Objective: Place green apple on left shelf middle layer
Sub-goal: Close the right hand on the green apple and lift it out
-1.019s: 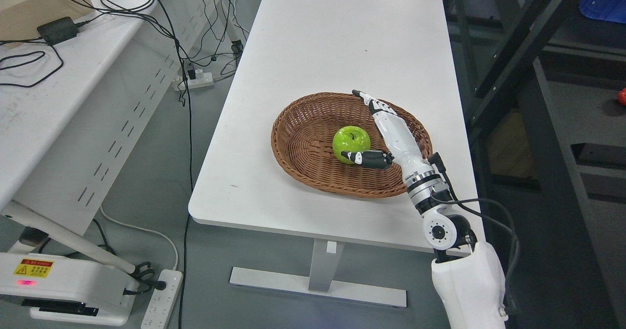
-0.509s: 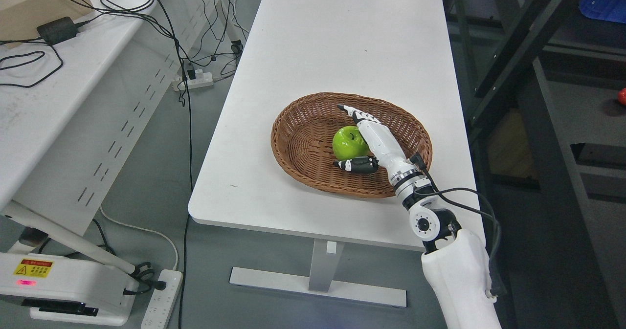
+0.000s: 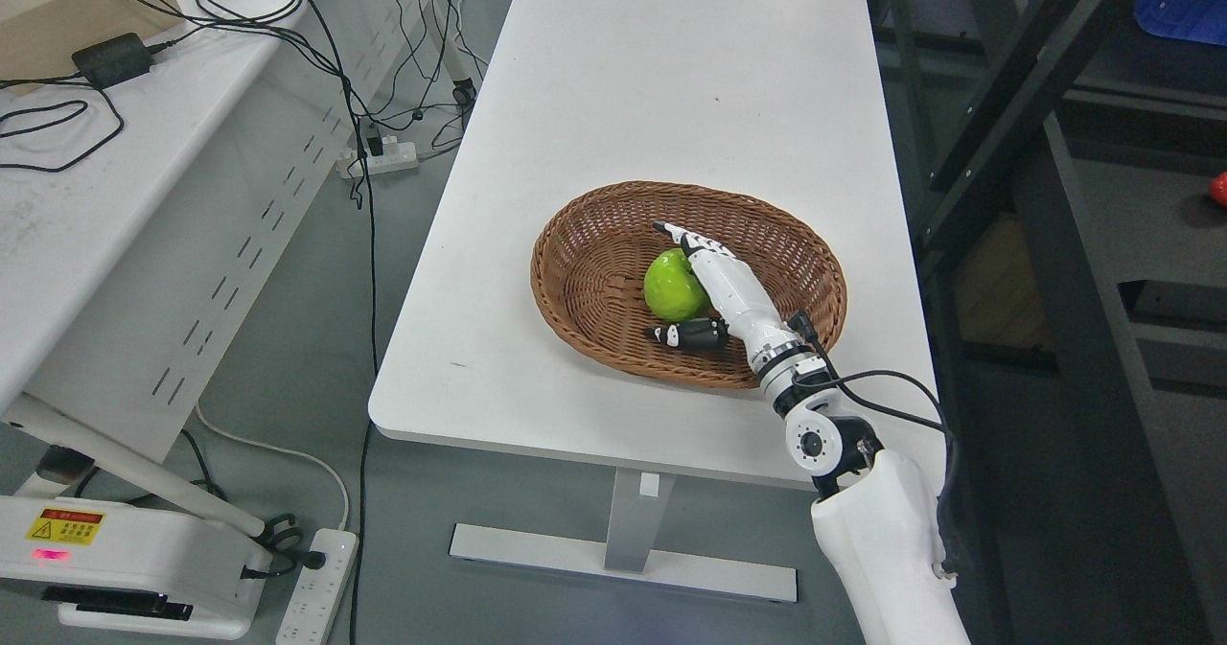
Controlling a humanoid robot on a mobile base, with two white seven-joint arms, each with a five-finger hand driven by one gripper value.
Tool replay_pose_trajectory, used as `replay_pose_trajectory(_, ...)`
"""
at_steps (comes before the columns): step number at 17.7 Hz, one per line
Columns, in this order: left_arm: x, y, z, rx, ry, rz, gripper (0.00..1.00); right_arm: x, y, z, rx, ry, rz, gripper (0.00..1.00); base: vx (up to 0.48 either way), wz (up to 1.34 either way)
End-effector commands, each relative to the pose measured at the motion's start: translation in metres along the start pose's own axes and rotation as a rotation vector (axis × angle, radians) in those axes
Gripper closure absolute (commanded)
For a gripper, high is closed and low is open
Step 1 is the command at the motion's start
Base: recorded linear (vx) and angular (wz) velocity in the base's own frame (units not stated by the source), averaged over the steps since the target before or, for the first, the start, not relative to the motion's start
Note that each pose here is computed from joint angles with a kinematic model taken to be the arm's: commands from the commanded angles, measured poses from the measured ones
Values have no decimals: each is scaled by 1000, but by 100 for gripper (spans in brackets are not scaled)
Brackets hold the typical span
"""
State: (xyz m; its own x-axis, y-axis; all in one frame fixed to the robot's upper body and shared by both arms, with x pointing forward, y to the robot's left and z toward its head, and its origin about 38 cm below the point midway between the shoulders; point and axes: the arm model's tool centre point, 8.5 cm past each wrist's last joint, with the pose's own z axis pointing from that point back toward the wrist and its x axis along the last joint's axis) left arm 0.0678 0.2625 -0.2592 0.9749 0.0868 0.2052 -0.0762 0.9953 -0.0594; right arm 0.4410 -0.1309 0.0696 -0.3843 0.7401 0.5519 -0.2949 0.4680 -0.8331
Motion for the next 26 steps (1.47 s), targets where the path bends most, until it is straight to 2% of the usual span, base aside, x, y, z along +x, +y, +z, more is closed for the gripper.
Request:
replay_pose_trajectory(1, 1, 11, 1, 17, -2, -3, 0, -23, 4, 5, 1, 77, -12, 42, 0, 0)
replay_pose_trajectory(3, 1, 11, 1, 17, -2, -3, 0, -26, 1, 5, -17, 93, -13, 63, 0, 0)
replay_pose_trajectory(5, 1, 11, 1, 17, -2, -3, 0, -28, -5, 6, -42, 109, -17, 73, 0, 0)
replay_pose_trajectory(7, 1, 11, 1, 17, -2, -6, 0, -35, -27, 10, -110, 135, -33, 81, 0, 0)
replay_pose_trajectory(8, 1, 11, 1, 17, -2, -3, 0, -34, -39, 13, -143, 133, -40, 100, 0, 0)
replay_pose_trajectory(10, 1, 11, 1, 17, -2, -3, 0, -35, -56, 25, -207, 139, -59, 100, 0, 0)
replay_pose_trajectory(14, 1, 11, 1, 17, -2, -3, 0, -24, -89, 71, -396, 77, -174, 100, 0, 0)
replay_pose_trajectory(16, 1, 11, 1, 17, -1, -3, 0, -17, -104, 97, -487, 0, -229, 100, 0, 0)
replay_pose_trajectory(18, 1, 11, 1, 17, -2, -3, 0, -11, -111, 113, -541, -60, -271, 100, 0, 0)
replay_pose_trajectory(22, 1, 11, 1, 17, -2, -3, 0, -19, -104, 135, -603, -38, -324, 100, 0, 6)
replay_pose_trajectory(26, 1, 11, 1, 17, -2, -3, 0, -19, -100, 138, -602, -43, -333, 100, -13, -2)
